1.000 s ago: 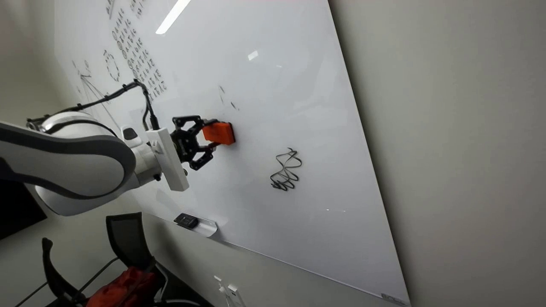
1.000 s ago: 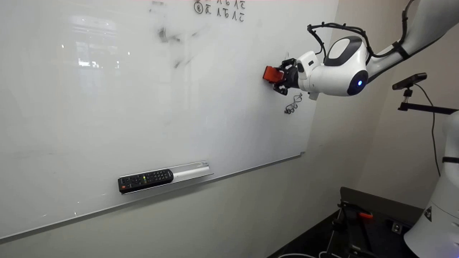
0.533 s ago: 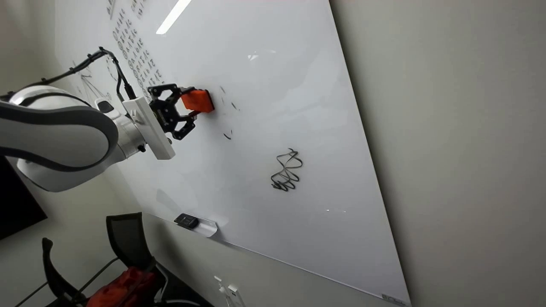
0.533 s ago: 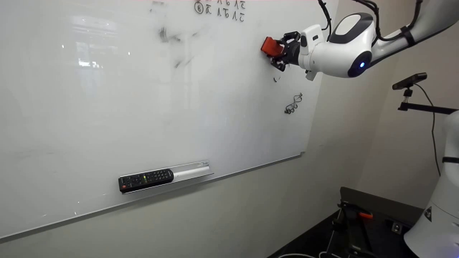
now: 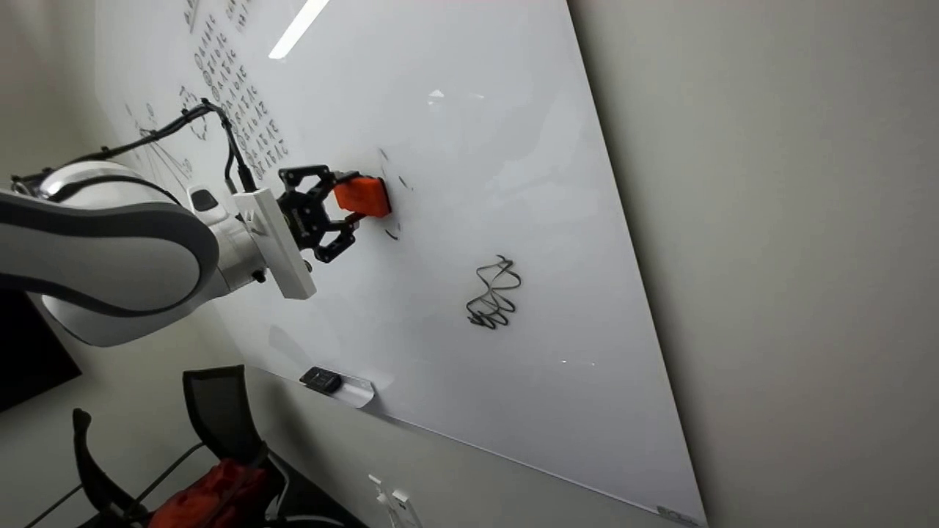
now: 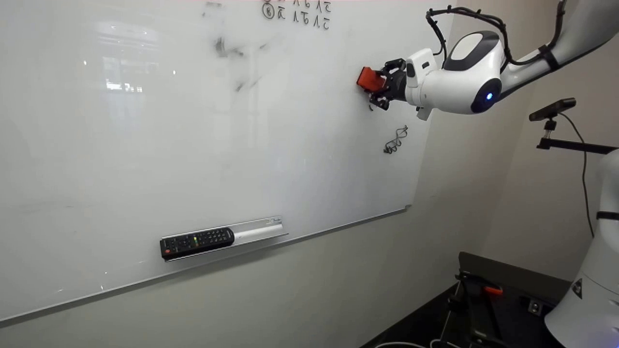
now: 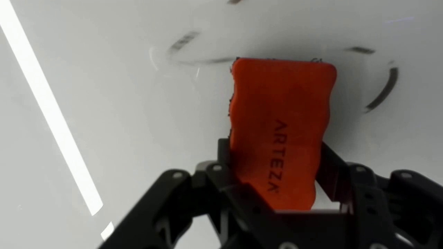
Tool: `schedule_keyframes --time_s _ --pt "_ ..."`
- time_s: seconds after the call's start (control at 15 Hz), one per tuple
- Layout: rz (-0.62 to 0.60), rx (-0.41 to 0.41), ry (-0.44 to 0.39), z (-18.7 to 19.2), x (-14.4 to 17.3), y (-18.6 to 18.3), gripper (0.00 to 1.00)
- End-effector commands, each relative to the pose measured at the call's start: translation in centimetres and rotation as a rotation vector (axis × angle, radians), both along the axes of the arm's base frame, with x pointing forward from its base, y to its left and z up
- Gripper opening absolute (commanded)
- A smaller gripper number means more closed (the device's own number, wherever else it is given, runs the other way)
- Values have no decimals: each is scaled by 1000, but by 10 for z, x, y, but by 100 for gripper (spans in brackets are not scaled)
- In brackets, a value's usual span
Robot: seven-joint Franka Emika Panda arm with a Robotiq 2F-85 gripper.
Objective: Pick up the duster and erase the board
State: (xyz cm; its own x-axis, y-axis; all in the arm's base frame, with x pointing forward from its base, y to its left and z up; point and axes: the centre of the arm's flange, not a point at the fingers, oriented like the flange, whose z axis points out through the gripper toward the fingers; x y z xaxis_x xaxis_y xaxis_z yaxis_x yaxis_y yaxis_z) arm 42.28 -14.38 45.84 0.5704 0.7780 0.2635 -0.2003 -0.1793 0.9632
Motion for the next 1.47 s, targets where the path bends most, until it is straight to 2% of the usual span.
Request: schedule_keyframes --time_s 0.0,0.27,0.4,0.67,0.93,1.13,1.4 --pt "-39 50 71 -36 8 -31 35" --pt "-32 70 112 -58 13 -30 35" --pt "-12 72 102 -58 17 -25 35" --pt "57 71 82 -51 29 -2 35" --pt "152 53 117 -56 48 36 35" --pt "206 44 207 -65 55 73 35" --pt "279 122 456 -98 49 99 35"
